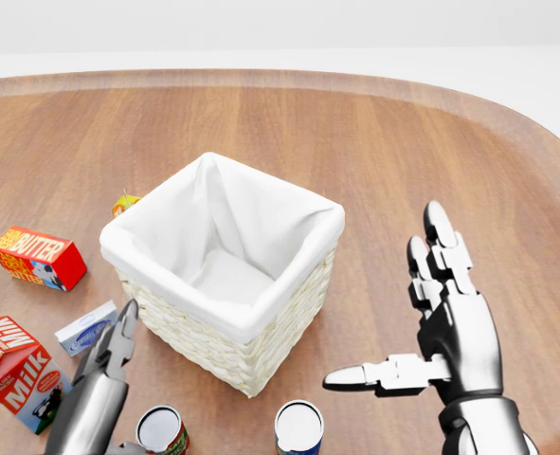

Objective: Pick up the tomato sauce, and put it in the basket.

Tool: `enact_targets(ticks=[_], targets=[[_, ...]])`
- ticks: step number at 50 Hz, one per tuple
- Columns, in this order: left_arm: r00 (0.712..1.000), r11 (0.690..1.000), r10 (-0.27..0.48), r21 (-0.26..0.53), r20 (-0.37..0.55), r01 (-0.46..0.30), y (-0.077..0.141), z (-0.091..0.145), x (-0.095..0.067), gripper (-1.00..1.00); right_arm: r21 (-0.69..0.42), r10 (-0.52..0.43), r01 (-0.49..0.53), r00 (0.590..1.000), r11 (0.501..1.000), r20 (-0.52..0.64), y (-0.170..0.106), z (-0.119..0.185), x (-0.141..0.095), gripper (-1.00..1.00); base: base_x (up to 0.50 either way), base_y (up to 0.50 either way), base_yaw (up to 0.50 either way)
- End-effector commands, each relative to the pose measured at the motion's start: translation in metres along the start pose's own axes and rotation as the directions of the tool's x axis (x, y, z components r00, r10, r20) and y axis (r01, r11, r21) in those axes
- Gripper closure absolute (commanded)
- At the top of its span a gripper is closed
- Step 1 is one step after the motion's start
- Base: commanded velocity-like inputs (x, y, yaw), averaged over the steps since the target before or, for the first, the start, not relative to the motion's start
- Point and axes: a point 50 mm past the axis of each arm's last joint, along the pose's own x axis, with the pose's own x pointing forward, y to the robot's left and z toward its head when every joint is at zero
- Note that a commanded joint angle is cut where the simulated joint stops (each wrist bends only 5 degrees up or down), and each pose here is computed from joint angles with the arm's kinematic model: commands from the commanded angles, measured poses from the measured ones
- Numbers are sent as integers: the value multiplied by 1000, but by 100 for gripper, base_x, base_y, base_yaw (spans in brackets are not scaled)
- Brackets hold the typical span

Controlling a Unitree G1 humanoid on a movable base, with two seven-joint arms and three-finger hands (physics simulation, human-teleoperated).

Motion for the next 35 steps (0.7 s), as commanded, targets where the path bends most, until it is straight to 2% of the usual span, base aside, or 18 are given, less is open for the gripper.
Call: enact_targets(ticks=[1,35], targets=[[1000,1000,-6,4,-12,6,-3,-3,1,-100,0,-1,1,1000,1000,3,-1,1,0,-100,0,0,0],[998,1000,-11,23,-67,13,-12,-17,8,-100,0,1,-1,1000,1000,-6,1,-1,0,-100,0,0,0]])
